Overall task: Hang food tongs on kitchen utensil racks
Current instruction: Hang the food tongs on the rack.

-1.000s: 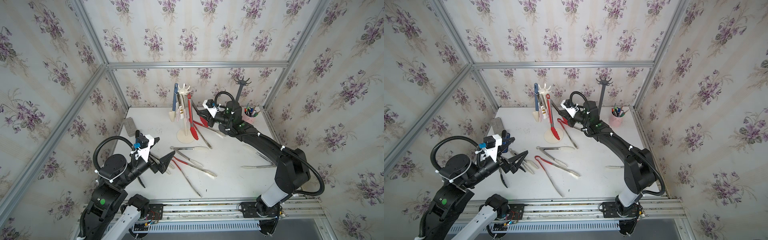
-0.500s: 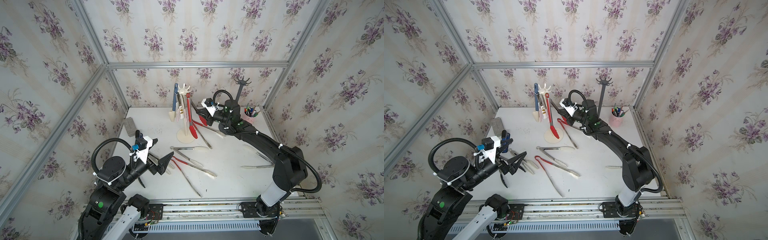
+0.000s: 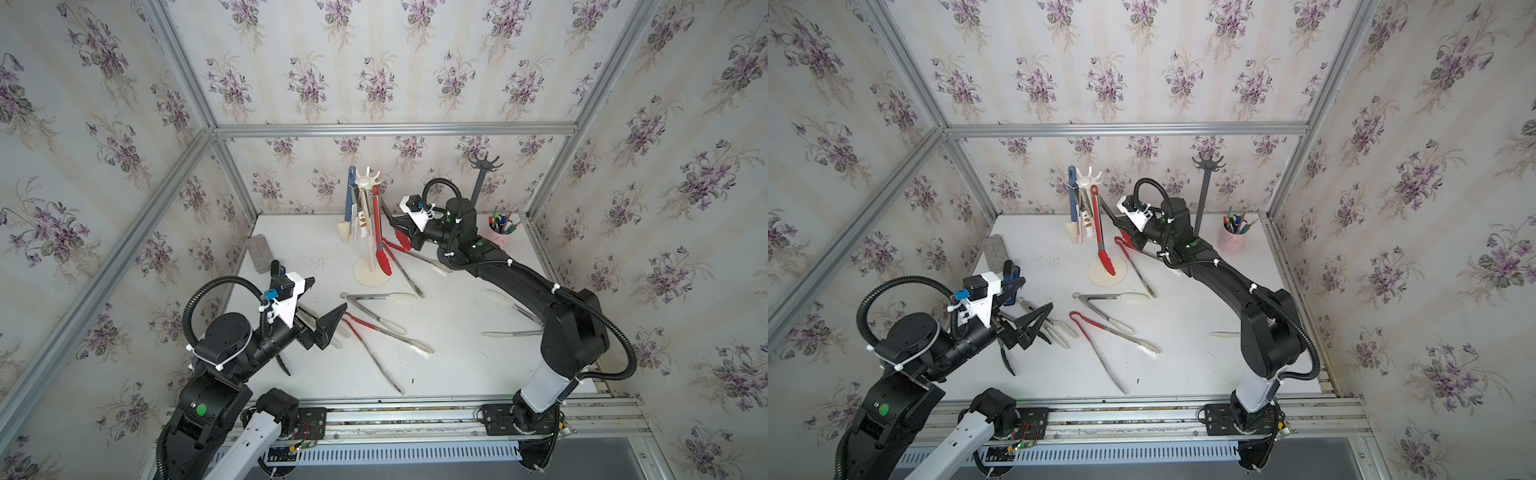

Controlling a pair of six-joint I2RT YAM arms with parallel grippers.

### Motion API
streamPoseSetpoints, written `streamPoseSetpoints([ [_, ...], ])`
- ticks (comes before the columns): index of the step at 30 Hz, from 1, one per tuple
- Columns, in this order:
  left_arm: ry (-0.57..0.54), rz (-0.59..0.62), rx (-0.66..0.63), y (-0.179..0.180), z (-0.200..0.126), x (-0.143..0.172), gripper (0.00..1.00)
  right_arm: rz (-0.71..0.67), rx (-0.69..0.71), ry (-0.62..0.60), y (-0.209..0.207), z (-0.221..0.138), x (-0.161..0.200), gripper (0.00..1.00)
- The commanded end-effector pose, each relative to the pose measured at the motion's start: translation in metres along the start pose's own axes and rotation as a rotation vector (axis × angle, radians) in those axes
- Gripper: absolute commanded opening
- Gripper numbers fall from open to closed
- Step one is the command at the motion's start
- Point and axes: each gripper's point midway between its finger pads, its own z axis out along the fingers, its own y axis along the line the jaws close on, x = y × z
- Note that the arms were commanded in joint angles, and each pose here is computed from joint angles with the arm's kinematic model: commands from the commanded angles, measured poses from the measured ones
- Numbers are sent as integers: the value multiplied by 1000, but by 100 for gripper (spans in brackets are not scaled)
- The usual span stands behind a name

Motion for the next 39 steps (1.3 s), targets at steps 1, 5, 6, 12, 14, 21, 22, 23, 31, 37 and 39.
streamPoseSetpoints([
  [1,-4,10,-8,1,-1,-2,99,-26,13,-25,-4,1,-8,0],
  [5,-1,8,-6,1,0,-1,99,-20,12,-26,-5,3,-9,0],
  [6,-1,8,-5,1,0,-2,99,-18,11,-26,-5,3,-10,0],
  [12,5,1,-3,1,2,0,99,-4,-4,-12,-3,5,-3,0],
  [14,4,-1,-1,1,1,0,99,2,-7,-5,-2,6,-1,0],
  [21,7,-5,-2,1,1,1,99,15,-11,9,0,6,4,0],
  [22,7,-6,-1,1,2,1,99,18,-10,11,-1,6,5,0],
  [23,7,-6,-2,1,2,1,99,22,-11,14,0,6,6,0],
  [31,7,-10,-7,2,1,1,99,52,15,24,-3,4,8,5],
  [37,8,-10,-14,3,1,2,99,65,49,9,-5,-3,6,30],
  [39,10,-14,-17,3,0,3,99,70,62,7,-5,-6,7,37],
])
